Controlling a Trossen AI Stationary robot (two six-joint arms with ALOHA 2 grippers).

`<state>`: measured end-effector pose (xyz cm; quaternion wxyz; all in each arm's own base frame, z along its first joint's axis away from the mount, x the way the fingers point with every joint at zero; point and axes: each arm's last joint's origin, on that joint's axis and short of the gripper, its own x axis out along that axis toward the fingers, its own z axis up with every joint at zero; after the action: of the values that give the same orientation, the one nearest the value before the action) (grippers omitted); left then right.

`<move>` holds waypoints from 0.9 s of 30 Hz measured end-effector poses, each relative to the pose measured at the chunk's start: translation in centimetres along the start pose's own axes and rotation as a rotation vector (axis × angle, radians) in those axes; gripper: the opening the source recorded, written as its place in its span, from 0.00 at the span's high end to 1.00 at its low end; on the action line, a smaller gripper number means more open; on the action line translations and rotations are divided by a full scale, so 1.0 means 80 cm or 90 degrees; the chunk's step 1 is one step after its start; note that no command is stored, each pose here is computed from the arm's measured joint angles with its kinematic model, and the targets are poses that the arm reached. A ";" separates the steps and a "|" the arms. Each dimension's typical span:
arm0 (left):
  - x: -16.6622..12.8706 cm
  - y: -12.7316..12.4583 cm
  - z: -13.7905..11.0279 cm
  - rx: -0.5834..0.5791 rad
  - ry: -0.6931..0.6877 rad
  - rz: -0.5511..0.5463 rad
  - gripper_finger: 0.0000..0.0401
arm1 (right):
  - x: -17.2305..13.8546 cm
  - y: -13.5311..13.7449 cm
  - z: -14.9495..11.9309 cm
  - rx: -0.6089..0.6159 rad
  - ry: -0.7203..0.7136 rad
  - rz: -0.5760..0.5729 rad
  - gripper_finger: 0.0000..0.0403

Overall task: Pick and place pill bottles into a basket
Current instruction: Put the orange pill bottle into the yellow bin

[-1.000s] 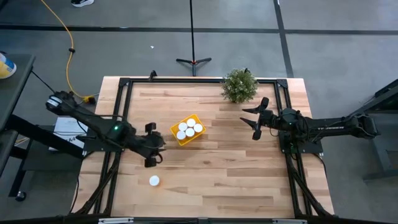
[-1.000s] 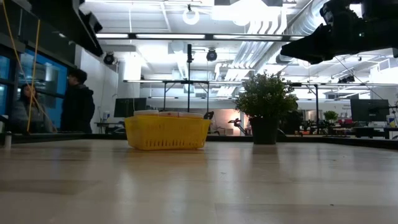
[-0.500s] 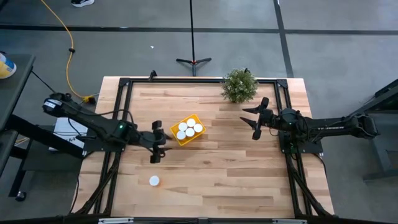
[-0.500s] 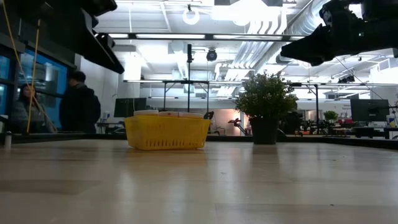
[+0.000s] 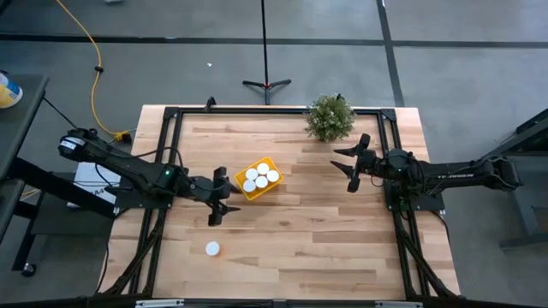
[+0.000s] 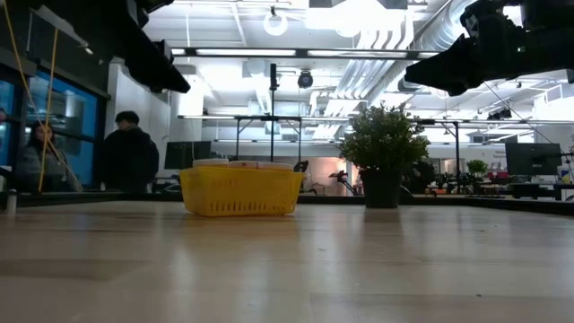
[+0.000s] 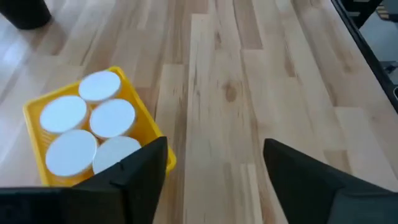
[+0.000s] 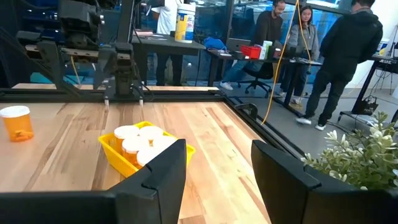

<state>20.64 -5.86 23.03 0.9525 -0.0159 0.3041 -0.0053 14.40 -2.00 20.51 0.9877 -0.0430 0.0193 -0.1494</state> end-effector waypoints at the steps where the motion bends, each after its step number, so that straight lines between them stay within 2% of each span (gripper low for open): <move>1: 0.000 0.000 0.000 -0.003 0.001 0.000 0.28 | 0.000 0.000 0.000 0.000 0.000 0.000 0.57; 6: 0.000 0.000 -0.009 -0.033 0.051 -0.016 0.33 | 0.000 0.000 0.000 -0.002 0.000 0.000 0.57; 10: -0.002 -0.003 -0.019 -0.048 0.121 -0.087 0.34 | 0.000 0.000 0.000 -0.002 0.000 0.000 0.57; 14: -0.003 -0.006 -0.021 -0.095 0.154 -0.153 0.34 | 0.000 0.000 0.000 -0.001 0.000 0.000 0.57; 19: -0.006 -0.014 -0.025 -0.108 0.194 -0.237 0.34 | 0.000 0.000 0.000 -0.001 0.000 0.000 0.57; 27: -0.017 -0.036 -0.042 -0.165 0.288 -0.251 0.34 | 0.000 0.000 0.000 -0.001 0.000 0.000 0.57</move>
<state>17.61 -8.80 21.21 0.8314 -0.1943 0.4972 -0.1544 14.40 -2.00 20.51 0.9876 -0.0436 0.0192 -0.1496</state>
